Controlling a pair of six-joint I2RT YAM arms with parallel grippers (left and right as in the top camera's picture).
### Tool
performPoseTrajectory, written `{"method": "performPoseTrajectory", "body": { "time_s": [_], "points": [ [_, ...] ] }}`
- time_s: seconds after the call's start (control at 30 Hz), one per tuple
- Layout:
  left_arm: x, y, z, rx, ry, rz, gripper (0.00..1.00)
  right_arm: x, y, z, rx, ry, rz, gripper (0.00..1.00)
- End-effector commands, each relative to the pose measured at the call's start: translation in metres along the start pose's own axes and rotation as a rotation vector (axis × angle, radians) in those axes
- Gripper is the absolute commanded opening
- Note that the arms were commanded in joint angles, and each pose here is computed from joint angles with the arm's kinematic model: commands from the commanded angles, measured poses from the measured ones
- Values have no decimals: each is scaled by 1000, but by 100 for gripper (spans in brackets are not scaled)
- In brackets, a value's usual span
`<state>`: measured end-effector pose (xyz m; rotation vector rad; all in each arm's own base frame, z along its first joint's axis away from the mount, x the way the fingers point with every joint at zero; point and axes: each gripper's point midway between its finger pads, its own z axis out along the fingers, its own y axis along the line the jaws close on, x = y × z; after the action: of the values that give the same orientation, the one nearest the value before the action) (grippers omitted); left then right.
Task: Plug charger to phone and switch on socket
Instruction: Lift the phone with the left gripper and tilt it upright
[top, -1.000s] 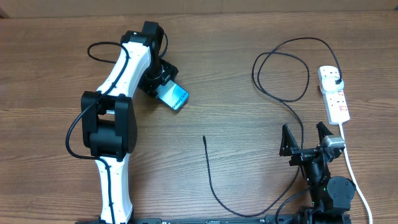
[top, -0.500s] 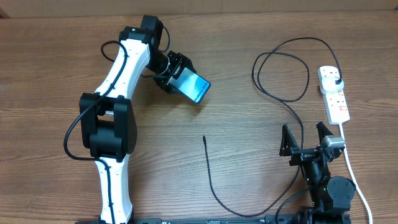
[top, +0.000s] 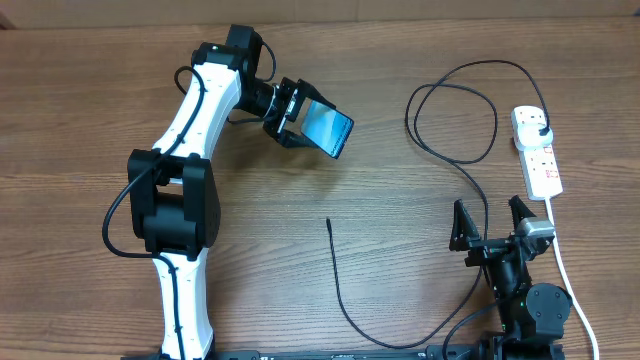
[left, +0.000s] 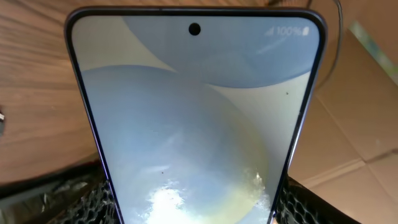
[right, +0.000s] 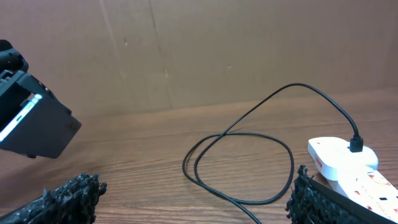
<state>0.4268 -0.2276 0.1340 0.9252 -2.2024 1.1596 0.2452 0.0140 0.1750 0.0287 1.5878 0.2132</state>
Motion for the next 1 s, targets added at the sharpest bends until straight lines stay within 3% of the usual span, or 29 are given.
{"method": "performPoseTrajectory", "body": {
  "time_s": [0.0, 0.67, 0.97],
  "points": [
    [44, -30, -17, 103, 104, 99, 4, 2, 0, 0, 0, -4, -1, 100],
    [81, -48, -28, 236, 314, 175, 4, 2, 0, 0, 0, -4, -1, 100],
    [78, -49, -35, 250, 317, 146, 4, 2, 0, 0, 0, -4, -1, 100]
  ]
}}
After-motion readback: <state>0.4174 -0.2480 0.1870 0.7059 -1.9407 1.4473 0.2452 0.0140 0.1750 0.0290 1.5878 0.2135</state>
